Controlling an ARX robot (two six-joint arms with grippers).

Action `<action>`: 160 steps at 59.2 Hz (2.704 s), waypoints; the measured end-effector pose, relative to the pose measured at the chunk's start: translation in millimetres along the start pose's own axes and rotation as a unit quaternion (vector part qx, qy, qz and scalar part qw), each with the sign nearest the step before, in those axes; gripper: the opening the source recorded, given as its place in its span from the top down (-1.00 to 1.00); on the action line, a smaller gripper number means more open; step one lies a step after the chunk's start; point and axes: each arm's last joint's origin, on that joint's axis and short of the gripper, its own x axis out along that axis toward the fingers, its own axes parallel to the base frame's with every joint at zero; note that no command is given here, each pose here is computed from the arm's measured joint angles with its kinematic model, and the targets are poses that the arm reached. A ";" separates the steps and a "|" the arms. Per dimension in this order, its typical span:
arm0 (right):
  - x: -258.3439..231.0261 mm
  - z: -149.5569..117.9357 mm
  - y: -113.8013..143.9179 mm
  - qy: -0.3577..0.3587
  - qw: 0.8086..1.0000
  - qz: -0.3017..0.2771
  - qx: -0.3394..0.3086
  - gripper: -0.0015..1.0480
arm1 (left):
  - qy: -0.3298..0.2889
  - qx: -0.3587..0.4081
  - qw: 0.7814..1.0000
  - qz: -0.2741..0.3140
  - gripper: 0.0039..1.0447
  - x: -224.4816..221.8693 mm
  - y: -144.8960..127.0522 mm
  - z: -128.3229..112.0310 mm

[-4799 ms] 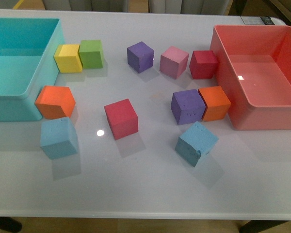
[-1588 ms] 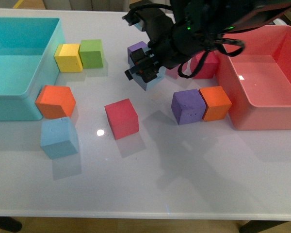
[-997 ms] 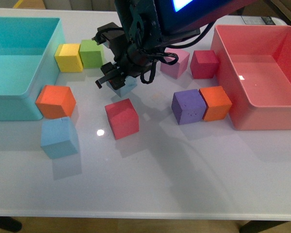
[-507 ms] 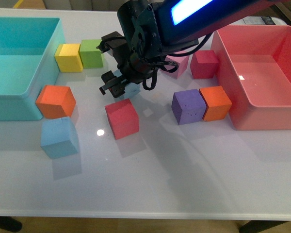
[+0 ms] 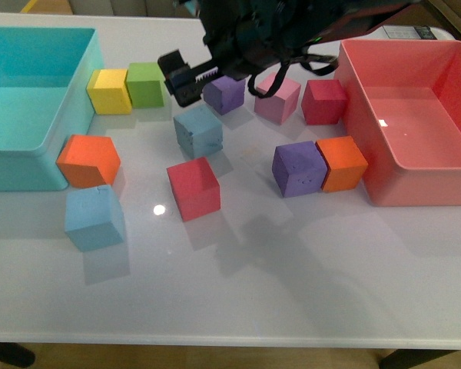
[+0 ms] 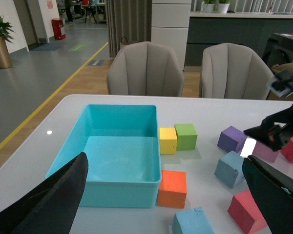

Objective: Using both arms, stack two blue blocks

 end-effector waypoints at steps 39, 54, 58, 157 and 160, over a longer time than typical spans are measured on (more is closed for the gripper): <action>-261.9 -111.9 -21.3 -0.225 0.918 -0.292 0.145 0.68 | 0.000 0.000 1.000 0.000 -0.84 0.0 0.0 0.0; -301.3 -137.2 -20.6 -0.224 0.918 -0.291 0.147 0.96 | 0.000 0.000 1.000 0.000 -0.84 0.0 0.0 0.0; -308.3 -141.9 -19.4 -0.223 0.919 -0.290 0.147 0.96 | 0.000 0.000 1.000 0.000 -0.84 0.0 0.0 0.0; -381.1 -172.8 9.7 -0.234 0.916 -0.291 0.147 0.96 | 0.000 0.000 1.000 0.000 -0.84 0.0 0.0 0.0; -381.8 -172.6 10.1 -0.238 0.915 -0.292 0.146 0.96 | 0.000 0.000 1.000 0.000 -0.84 0.0 0.0 0.0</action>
